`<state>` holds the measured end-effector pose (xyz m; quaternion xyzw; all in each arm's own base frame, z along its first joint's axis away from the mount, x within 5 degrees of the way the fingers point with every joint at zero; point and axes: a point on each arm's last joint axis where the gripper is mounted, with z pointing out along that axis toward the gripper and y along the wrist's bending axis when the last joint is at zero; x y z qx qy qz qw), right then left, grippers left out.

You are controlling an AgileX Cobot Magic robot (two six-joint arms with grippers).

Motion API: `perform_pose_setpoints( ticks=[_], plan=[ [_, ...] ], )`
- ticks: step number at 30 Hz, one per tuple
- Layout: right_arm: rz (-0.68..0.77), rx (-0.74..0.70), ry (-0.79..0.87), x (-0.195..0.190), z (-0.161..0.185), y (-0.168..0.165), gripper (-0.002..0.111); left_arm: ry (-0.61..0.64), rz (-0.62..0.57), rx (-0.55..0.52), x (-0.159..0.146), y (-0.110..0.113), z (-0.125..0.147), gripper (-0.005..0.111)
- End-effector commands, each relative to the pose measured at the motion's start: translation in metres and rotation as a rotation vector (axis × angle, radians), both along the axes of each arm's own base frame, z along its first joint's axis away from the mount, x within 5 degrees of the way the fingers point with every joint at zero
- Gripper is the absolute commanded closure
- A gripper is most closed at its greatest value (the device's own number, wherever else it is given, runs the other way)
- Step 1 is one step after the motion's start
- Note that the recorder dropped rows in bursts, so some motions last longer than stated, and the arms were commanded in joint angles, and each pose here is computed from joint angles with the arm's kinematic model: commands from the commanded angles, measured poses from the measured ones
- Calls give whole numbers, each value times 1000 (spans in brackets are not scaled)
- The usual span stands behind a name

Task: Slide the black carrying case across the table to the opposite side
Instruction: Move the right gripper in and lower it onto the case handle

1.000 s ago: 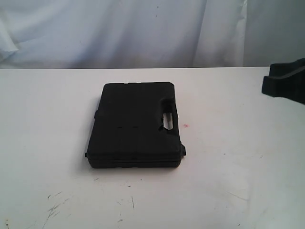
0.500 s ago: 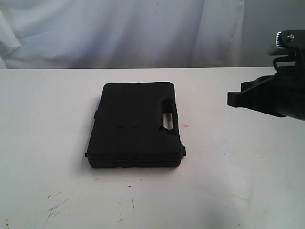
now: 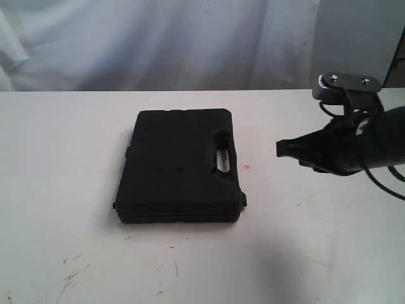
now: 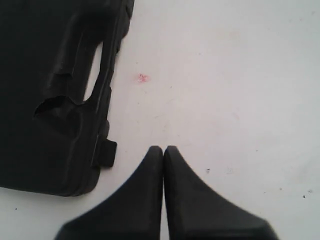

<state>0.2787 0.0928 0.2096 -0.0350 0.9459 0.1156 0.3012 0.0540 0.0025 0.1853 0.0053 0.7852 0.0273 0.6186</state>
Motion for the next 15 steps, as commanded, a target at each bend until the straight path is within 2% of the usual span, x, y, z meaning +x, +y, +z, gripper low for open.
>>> perform_pose_setpoints(
  ticks=[1, 15],
  plan=[
    [20, 1, 59, 13, 7, 8, 108, -5, -1, -3, 0, 0, -1, 107],
    [99, 12, 131, 69, 5, 55, 108, -5, -1, -3, 0, 0, -1, 107]
  ],
)
